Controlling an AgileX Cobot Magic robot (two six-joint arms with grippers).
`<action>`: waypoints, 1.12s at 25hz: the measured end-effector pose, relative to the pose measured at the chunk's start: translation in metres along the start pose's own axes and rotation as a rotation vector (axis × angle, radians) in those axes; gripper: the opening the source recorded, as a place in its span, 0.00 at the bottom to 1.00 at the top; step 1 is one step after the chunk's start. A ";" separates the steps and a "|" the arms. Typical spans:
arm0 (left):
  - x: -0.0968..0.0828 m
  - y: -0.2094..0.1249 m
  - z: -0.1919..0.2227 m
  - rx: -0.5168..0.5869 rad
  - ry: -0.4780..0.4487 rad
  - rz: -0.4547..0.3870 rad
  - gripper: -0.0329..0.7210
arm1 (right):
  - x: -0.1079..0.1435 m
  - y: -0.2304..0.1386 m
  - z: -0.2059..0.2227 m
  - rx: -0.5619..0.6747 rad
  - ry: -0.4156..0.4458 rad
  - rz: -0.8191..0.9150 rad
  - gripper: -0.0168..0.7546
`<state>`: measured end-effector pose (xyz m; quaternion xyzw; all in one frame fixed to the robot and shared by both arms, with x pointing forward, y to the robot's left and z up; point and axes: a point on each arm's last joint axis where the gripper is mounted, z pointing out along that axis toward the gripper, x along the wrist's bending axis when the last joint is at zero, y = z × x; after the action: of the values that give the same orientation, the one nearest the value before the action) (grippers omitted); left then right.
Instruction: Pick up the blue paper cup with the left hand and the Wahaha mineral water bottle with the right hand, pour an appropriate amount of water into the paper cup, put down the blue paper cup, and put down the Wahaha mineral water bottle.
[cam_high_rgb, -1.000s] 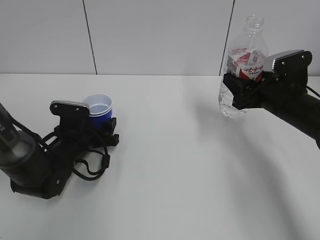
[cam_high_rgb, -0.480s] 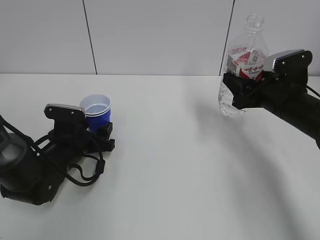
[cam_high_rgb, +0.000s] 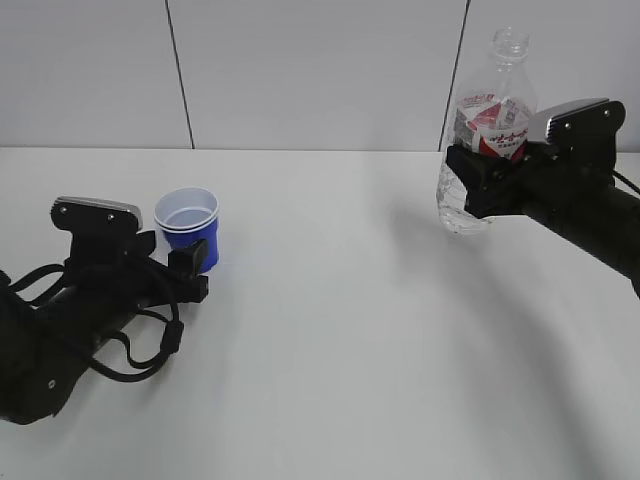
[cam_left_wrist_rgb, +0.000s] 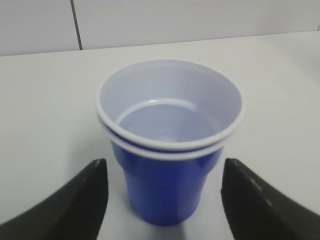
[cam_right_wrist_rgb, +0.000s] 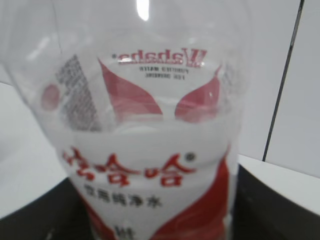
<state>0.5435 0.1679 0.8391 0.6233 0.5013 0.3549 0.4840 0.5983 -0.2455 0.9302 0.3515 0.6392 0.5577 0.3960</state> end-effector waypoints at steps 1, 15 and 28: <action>0.001 0.002 -0.004 0.002 -0.002 0.001 0.75 | 0.000 0.000 0.000 0.000 0.000 0.000 0.60; 0.007 0.014 -0.091 0.058 -0.102 0.057 0.75 | 0.000 0.000 0.000 -0.003 0.000 -0.002 0.60; 0.017 0.061 -0.153 -0.035 -0.087 -0.018 0.75 | 0.000 0.000 0.000 -0.004 0.000 -0.002 0.60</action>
<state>0.4230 0.2204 0.9400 0.6250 0.4791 0.3320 0.5192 0.5983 -0.2454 0.9306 0.3499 0.6383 0.5589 0.3972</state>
